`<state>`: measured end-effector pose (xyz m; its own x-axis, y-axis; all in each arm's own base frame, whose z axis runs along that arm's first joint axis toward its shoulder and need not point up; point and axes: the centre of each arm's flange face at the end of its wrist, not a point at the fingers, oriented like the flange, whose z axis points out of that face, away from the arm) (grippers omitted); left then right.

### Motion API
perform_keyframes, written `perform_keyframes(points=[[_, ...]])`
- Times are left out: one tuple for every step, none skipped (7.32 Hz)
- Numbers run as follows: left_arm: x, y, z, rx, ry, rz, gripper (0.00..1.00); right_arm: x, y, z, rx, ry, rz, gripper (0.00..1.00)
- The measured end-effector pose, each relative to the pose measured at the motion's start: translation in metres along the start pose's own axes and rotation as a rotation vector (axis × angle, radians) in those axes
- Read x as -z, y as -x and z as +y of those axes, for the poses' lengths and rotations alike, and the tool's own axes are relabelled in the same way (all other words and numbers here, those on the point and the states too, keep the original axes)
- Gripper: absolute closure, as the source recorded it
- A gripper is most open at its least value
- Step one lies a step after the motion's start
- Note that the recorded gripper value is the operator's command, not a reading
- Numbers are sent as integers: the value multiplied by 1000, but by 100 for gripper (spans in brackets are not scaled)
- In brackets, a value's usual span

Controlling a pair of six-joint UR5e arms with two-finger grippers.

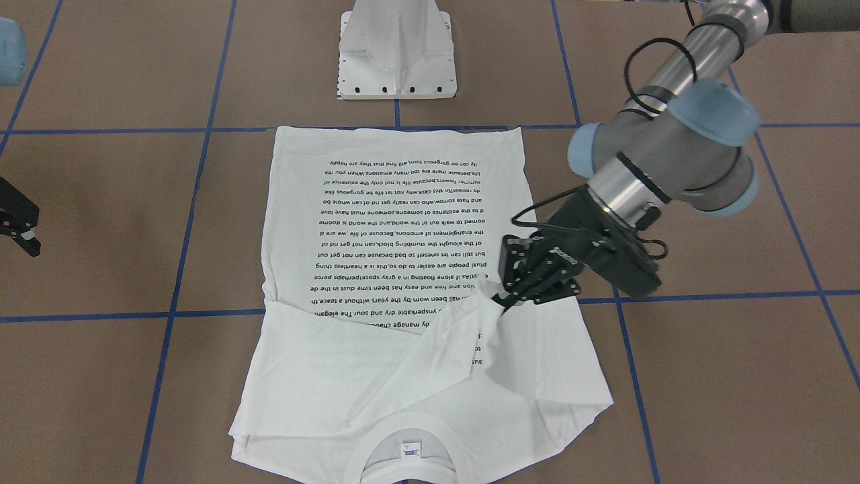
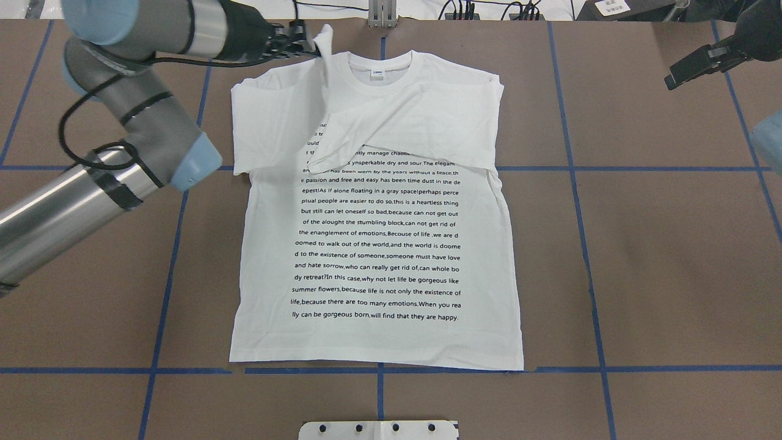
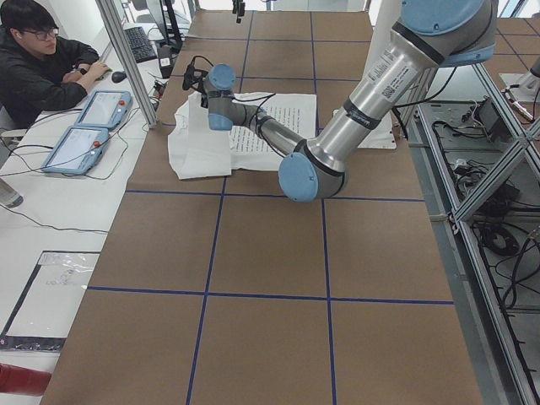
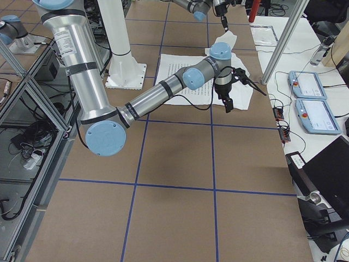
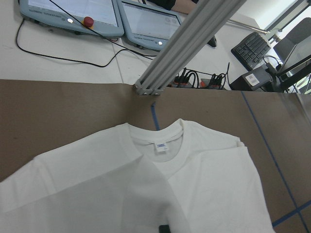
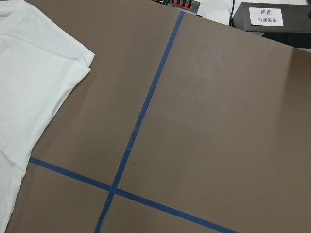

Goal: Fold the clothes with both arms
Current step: 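Fold the held sleeve across the shirt front with the left gripper and release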

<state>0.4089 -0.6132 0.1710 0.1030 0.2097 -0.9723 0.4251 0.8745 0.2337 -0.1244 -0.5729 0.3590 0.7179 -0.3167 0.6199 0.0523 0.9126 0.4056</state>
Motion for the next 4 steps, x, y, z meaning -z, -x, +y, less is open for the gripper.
perform_keyframes(points=[[-36,-47,19,55,-23,-4,100,0,0,0,0,0,0,0],[-68,-77,44,87,-48,-19,100,0,0,0,0,0,1,0],[-90,-87,69,100,-54,-36,59,0,0,0,0,0,2,0],[-106,-87,90,105,-42,-53,1,-1,-1,0,-2,1,3,0]])
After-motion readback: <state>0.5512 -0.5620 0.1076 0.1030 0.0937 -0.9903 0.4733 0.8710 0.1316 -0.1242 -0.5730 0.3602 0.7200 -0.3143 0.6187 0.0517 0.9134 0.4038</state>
